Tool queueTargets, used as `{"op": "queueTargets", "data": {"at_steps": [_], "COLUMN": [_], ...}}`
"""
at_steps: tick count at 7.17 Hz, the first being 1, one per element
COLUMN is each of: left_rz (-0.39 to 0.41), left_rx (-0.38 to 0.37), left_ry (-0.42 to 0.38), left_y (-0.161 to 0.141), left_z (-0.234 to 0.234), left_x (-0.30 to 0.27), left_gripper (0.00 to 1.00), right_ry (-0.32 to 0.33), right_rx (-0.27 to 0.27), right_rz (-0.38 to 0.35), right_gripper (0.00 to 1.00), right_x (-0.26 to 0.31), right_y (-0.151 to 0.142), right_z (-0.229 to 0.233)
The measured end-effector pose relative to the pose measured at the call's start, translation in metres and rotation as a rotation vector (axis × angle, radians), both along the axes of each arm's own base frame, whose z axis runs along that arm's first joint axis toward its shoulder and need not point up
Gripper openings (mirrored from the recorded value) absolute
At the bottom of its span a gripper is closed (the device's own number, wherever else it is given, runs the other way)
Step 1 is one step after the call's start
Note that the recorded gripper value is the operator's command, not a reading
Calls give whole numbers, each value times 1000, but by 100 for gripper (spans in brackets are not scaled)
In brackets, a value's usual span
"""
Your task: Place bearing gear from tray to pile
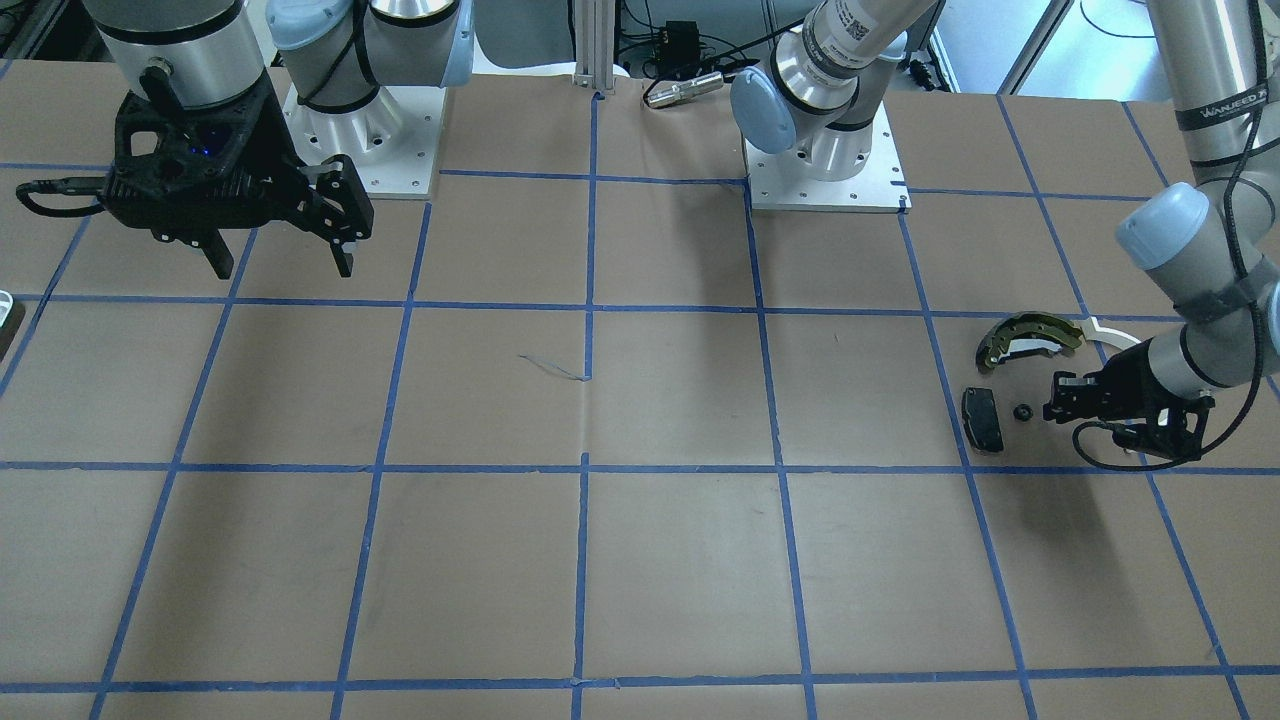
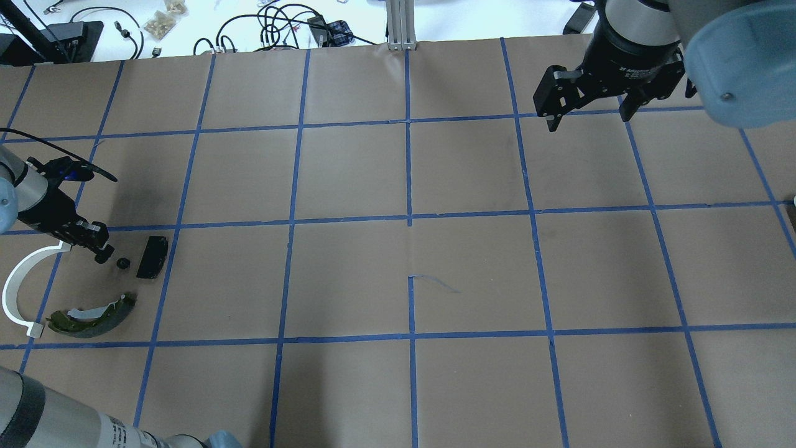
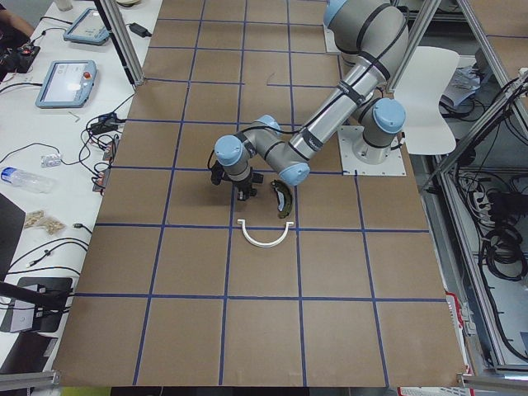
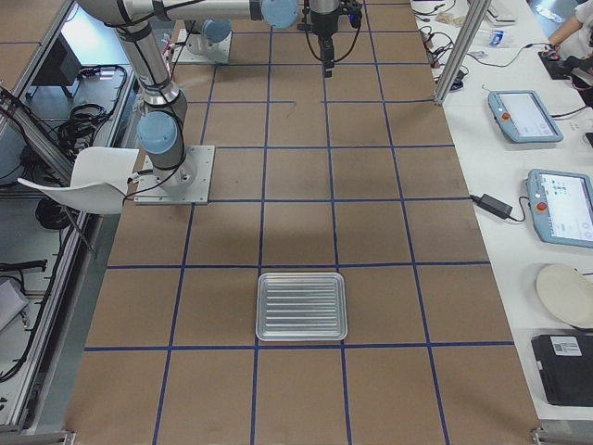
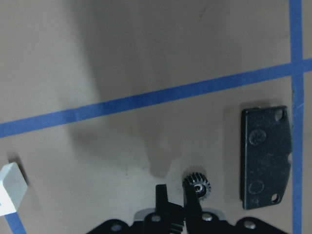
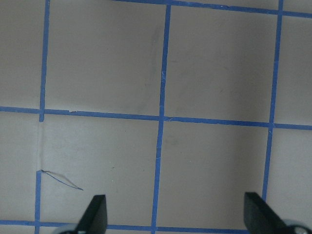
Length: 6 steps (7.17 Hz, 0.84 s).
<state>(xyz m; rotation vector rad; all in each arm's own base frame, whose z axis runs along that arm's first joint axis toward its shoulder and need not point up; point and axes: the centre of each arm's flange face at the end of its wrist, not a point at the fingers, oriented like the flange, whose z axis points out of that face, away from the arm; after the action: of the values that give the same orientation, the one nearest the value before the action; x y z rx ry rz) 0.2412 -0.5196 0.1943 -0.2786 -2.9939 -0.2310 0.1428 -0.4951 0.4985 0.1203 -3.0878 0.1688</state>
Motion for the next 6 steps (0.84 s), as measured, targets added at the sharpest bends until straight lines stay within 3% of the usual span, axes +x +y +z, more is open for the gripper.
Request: {"op": "queueTargets", "data": {"at_steps": [2, 4, 6], "left_rz": [0, 0, 0], "left_rx": [7, 14, 16], "left_ry": [6, 11, 13], "left_y": [0, 0, 0], "left_z": [-5, -10, -12], "left_x": [0, 0, 0], "left_gripper": [18, 54, 69], "right_ry": [-1, -1, 0], "right_rx": [8, -11, -30], "right_rz": [-4, -2, 5], "right_gripper": [100, 100, 100], "right_x": [0, 0, 0], "right_y": [9, 14, 13], "right_z": [-7, -7, -6]}}
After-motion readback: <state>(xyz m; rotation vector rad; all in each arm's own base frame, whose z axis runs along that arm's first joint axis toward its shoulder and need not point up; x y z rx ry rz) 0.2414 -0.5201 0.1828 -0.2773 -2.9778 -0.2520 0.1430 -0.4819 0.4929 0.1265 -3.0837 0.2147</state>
